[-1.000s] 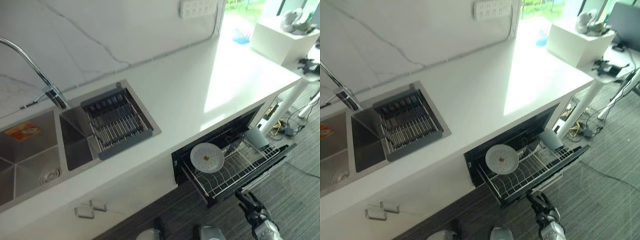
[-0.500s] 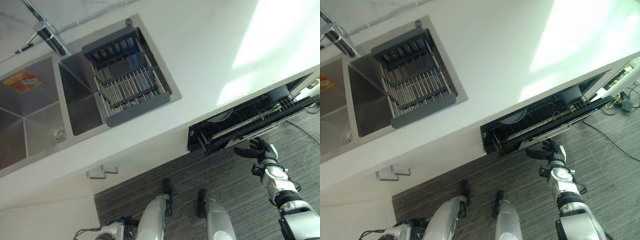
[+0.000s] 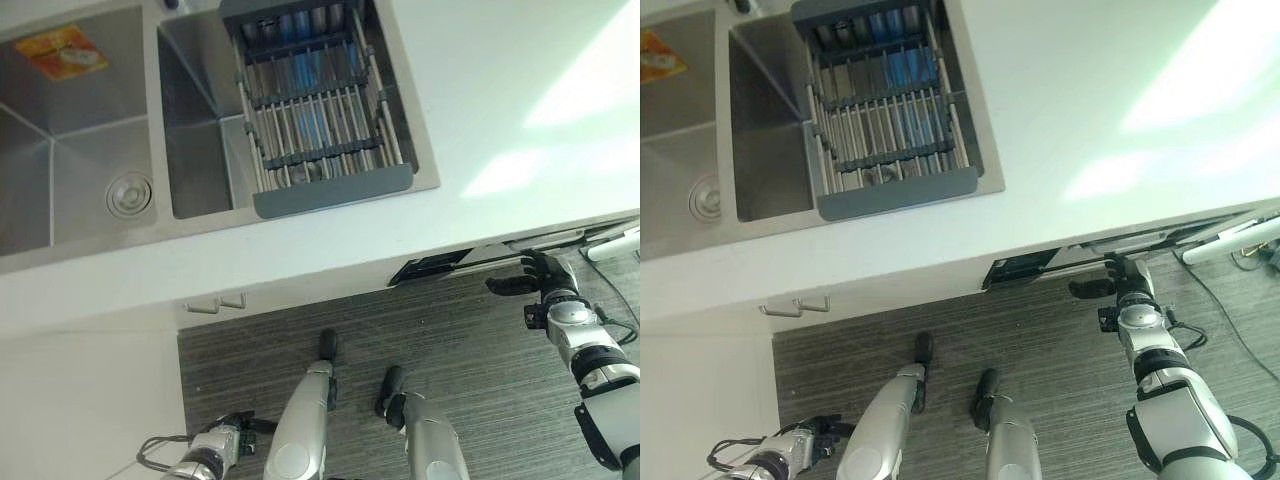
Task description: Place the dishes in the dishwasher.
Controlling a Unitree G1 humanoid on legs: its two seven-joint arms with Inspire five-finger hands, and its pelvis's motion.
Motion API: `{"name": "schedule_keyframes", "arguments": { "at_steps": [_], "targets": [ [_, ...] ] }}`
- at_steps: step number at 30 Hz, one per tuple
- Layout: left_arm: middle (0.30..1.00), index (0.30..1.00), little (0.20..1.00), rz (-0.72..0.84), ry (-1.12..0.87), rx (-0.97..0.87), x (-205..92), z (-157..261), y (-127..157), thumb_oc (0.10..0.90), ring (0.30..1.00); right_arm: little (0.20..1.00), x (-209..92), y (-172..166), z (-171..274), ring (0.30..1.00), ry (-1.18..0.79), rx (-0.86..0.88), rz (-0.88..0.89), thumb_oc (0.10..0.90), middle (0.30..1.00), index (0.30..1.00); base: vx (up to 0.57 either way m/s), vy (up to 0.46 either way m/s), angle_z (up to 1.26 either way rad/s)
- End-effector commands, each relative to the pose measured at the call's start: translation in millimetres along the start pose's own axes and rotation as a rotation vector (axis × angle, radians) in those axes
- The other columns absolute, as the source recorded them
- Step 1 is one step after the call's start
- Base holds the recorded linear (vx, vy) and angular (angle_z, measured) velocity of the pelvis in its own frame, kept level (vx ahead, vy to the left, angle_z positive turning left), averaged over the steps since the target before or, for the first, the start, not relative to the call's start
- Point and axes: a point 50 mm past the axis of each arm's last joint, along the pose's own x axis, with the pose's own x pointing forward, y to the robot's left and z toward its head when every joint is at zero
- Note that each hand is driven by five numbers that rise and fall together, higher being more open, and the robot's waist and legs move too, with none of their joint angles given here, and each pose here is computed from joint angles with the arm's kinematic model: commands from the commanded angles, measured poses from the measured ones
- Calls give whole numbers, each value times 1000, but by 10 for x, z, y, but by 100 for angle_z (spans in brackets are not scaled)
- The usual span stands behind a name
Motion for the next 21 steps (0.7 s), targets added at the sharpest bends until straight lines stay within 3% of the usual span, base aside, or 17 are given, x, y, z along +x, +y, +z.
{"name": "schedule_keyframes", "arguments": {
  "at_steps": [1, 4, 13, 17, 19, 21],
  "targets": [
    [900, 900, 900, 87, 36, 56, -1, -166, 326, 800, 900, 900, -223, -196, 1999, 900, -760, 137, -78, 800, 900, 900, 64, -23, 8],
    [900, 900, 900, 110, 7, 55, -12, -123, 405, 800, 900, 900, -228, -310, 2130, 900, -721, 178, -179, 800, 900, 900, 56, -75, 23],
    [900, 900, 900, 35, -78, -26, -25, 18, 317, 800, 900, 900, -195, -24, 2002, 900, -668, 277, -112, 800, 900, 900, -49, -65, 12],
    [900, 900, 900, -71, -113, -138, -33, -2, 19, 800, 900, 900, -203, 698, 910, 900, -440, 360, 37, 800, 900, 900, -157, 32, -14],
    [900, 900, 900, -117, -109, -177, -37, -48, -144, 800, 900, 900, -386, 1023, 275, 900, -315, 366, 85, 800, 900, 900, -137, 145, -28],
    [900, 900, 900, -119, -85, -178, -36, -117, -228, 800, 900, 900, -540, 1060, -216, 900, -222, 364, 84, 800, 900, 900, -127, 160, -17]
  ]
}}
